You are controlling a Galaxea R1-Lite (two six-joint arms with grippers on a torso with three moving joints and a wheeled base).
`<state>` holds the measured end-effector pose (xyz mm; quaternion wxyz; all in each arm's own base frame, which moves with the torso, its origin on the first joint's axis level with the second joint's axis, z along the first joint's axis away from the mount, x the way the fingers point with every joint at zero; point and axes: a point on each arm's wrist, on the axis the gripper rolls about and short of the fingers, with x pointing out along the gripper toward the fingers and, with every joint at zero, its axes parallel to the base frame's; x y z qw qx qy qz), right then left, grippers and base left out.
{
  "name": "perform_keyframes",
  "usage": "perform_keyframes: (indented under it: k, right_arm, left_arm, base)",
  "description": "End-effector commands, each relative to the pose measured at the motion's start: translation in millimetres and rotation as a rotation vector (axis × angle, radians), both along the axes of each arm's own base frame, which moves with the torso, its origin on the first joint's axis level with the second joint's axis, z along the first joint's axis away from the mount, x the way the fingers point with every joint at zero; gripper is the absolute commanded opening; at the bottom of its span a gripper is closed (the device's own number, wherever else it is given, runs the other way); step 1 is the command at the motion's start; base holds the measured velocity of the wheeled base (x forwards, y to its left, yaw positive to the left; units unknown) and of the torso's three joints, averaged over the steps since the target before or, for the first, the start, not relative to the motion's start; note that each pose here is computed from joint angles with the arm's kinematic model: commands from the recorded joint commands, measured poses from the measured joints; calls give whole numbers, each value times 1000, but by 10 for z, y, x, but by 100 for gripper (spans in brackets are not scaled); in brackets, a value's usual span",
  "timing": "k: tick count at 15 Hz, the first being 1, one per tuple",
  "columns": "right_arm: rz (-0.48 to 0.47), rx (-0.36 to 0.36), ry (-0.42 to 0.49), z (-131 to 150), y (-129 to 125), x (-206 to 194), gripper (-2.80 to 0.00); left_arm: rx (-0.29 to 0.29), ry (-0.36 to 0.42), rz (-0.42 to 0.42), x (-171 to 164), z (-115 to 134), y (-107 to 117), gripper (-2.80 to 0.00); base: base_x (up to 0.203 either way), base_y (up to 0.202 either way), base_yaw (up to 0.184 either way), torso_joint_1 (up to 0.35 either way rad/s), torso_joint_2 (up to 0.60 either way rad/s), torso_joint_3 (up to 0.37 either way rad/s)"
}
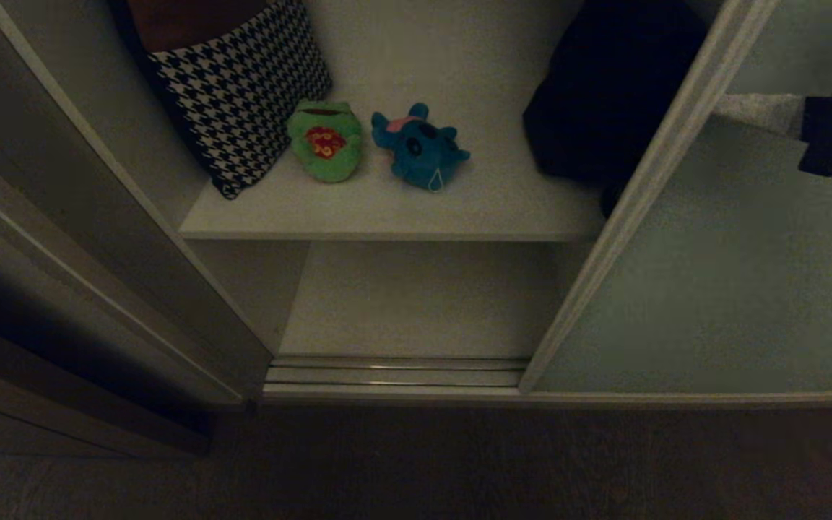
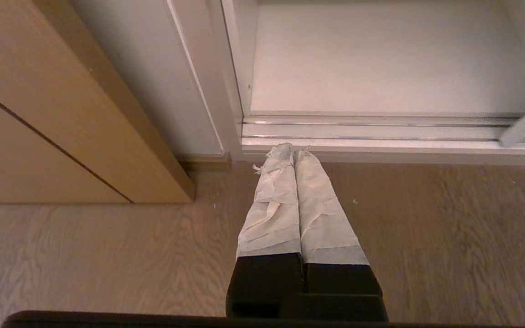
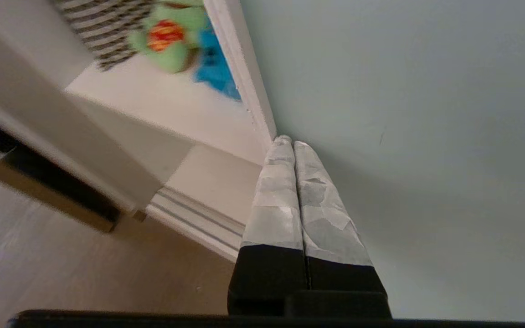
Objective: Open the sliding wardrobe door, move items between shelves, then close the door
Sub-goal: Close the door
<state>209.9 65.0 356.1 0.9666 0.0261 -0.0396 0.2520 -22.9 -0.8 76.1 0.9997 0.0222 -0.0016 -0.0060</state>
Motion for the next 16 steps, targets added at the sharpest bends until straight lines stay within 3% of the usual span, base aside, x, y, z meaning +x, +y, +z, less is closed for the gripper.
perform_keyframes:
  k: [1,5,11,13,16]
  right_arm:
    - [38,-9,27,-55,223,187,-280]
    - [192,-43,-9,-15,626,15,-280]
    - [225,-37,-110,132,232,-715,-280]
    - [200,-39,-126,162,44,-962,-280]
    - [3,-54,-112,95,-314,-1161,-280]
  left_arm:
    - [0,1,0,1,0,0,-280]
    - [0,1,0,1,0,0,-280]
    - [0,1,0,1,0,0,-280]
    - [0,1,0,1,0,0,-280]
    - [0,0,0,1,2,0,-280]
  base:
    - [0,0,0,0,0,0]
    - [0,0,0,0,0,0]
    - [0,0,0,0,0,0]
    - [0,0,0,0,0,0]
    - [0,0,0,0,0,0]
